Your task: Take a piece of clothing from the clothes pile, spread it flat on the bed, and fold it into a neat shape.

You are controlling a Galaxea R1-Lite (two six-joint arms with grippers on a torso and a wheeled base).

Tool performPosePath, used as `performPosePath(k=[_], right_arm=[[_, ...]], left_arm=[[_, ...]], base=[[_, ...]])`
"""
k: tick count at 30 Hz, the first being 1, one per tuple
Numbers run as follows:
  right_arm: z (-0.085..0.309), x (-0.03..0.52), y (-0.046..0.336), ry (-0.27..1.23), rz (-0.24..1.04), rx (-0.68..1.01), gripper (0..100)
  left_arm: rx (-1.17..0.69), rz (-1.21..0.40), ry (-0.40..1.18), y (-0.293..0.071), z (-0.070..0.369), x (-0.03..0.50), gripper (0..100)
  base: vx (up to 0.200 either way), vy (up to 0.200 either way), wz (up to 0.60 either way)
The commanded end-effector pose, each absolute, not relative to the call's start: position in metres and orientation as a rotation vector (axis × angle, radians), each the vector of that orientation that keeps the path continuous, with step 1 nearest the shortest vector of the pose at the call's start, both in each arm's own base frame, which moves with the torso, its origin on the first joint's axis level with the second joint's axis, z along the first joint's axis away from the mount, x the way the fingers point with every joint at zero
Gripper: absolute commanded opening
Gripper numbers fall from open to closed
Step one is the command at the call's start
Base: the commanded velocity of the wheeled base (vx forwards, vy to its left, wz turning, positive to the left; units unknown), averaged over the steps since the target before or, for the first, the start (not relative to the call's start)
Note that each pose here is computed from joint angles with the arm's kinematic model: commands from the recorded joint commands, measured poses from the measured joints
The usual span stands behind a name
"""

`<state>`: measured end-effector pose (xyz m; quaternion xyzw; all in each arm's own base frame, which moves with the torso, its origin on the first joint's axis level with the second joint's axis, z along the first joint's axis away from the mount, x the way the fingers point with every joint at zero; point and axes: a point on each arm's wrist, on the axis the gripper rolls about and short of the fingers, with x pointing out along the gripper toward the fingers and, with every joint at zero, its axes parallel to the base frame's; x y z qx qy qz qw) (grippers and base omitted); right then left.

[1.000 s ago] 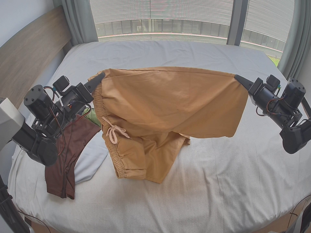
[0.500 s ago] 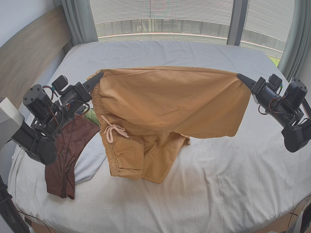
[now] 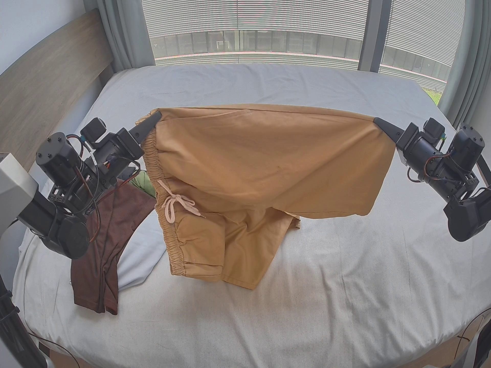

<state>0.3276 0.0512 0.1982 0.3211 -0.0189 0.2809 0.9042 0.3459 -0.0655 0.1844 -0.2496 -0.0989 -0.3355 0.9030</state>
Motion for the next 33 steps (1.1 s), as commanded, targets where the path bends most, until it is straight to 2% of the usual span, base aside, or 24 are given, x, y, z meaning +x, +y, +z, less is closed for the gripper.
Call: performPosePath(k=[1, 6, 14, 33], right_arm=[[0.197, 0.329, 0.054, -0.032, 0.588, 0.665, 0], [0.196, 0.335, 0.055, -0.028, 0.587, 0.664, 0], [0.174, 0.377, 0.049, 0.012, 0.535, 0.636, 0], [0.153, 0.439, 0.065, 0.049, 0.538, 0.575, 0]], left_arm=[[-0.515, -0.696, -0.218, -0.066, 0.188, 0.346, 0], [-0.520, -0.688, -0.212, -0.066, 0.186, 0.347, 0], [-0.521, -0.678, -0.223, -0.066, 0.182, 0.362, 0], [-0.518, -0.653, -0.237, -0.063, 0.161, 0.405, 0]], base=[[0.000, 0.000, 0.00], [0.000, 0.000, 0.00], [0.000, 0.000, 0.00], [0.000, 0.000, 0.00]])
